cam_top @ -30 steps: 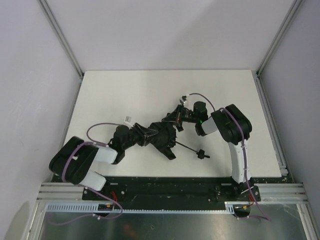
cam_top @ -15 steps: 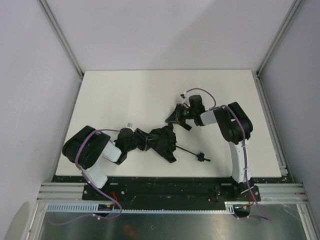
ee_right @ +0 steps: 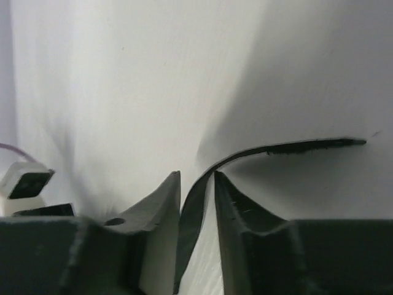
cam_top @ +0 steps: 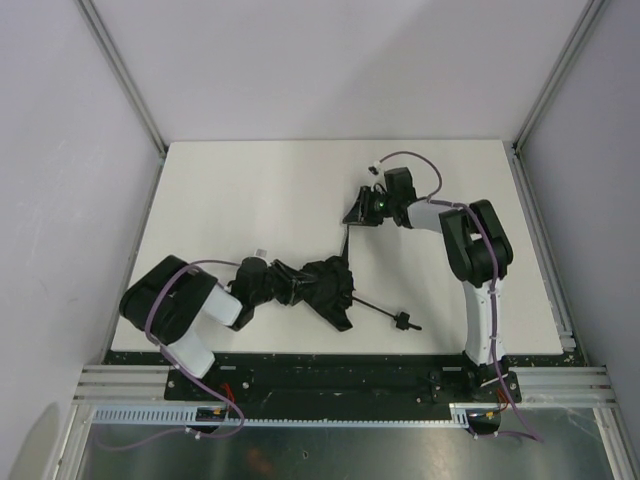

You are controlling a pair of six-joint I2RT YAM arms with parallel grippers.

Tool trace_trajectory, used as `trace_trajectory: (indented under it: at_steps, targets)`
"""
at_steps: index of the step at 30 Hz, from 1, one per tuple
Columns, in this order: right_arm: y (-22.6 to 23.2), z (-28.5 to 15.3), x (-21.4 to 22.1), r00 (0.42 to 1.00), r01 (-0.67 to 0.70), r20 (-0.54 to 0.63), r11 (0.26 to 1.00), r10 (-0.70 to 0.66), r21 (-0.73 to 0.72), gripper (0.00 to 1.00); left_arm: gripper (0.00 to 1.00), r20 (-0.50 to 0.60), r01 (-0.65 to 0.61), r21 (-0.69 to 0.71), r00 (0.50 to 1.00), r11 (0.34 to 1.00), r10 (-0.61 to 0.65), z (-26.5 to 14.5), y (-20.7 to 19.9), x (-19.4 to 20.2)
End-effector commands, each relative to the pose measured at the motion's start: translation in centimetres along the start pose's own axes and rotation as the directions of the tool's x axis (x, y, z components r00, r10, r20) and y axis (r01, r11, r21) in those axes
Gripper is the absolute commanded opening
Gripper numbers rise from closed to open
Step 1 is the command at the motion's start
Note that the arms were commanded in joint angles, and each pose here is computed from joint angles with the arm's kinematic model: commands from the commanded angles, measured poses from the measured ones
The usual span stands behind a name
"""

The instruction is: Put away the umbrella

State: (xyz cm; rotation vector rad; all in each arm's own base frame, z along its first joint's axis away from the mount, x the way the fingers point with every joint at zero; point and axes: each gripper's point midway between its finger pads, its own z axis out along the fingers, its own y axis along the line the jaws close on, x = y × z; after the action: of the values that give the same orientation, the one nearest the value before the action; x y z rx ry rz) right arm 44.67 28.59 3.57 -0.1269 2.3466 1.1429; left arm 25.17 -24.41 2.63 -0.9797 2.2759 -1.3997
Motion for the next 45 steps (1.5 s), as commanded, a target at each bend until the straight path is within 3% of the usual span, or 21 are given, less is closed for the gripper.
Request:
trace_trajectory:
  at_steps: [1,4,8,13,17,19,23,31,37,39,42,45]
  targets:
    - [-1.3,-2.6,-3.7,0.992,0.112,0.024,0.96,-0.122,0.258,0.48,0.0,-0.005,0.007,-0.258,1.0,0.966,-0.009,-1.2,6.6,0.8]
    - [-1.7,-6.0,-3.8,0.982,0.18,-0.02,0.886,-0.189,0.428,0.74,0.0,0.0,0.005,-0.28,1.0,0.96,-0.005,-1.4,6.7,0.7]
    - [2.4,-9.5,-2.9,0.933,0.338,-0.059,0.804,-0.356,0.489,0.88,0.0,0.007,0.009,-0.309,1.0,0.951,-0.007,-1.5,6.9,0.6]
    - [11.0,-9.6,3.6,0.792,0.6,-0.113,0.732,-0.6,0.323,0.9,0.0,-0.003,0.021,-0.363,1.0,0.931,-0.024,-1.6,7.3,0.7]
    - [16.4,-9.0,10.7,0.604,0.795,-0.065,0.594,-0.794,0.124,0.88,0.0,-0.006,0.032,-0.411,0.999,0.911,-0.038,-1.6,7.6,0.8]
    - [16.9,-8.5,13.5,0.523,0.851,-0.074,0.515,-0.849,0.104,0.87,0.0,-0.004,0.038,-0.443,0.999,0.896,-0.044,-1.8,7.8,0.7]
    - [17.1,-7.3,16.9,0.413,0.909,-0.061,0.407,-0.909,0.089,0.85,0.0,0.003,0.04,-0.487,0.999,0.872,-0.044,-2.0,7.9,0.5]
    - [13.8,-4.5,16.9,0.284,0.942,-0.114,0.256,-0.952,0.215,0.94,0.0,-0.01,0.048,-0.506,0.998,0.861,-0.062,-1.8,7.6,0.7]
    - [10.3,-3.5,15.0,0.3,0.904,-0.213,0.206,-0.93,0.374,0.88,0.0,-0.028,0.052,-0.516,0.997,0.855,-0.078,-1.8,7.6,1.1]
    - [9.2,-3.2,14.9,0.339,0.893,-0.237,0.233,-0.91,0.385,0.77,0.0,-0.031,0.047,-0.515,0.997,0.856,-0.073,-1.7,7.5,1.0]
    - [8.0,-3.0,16.0,0.43,0.878,-0.262,0.333,-0.864,0.344,0.48,0.0,-0.034,0.035,-0.512,0.998,0.858,-0.061,-1.6,7.1,0.7]
    - [6.7,-2.9,18.1,0.514,0.853,-0.304,0.442,-0.802,0.277,0.33,0.0,-0.035,0.008,-0.501,0.999,0.866,-0.029,-1.3,6.3,0.3]
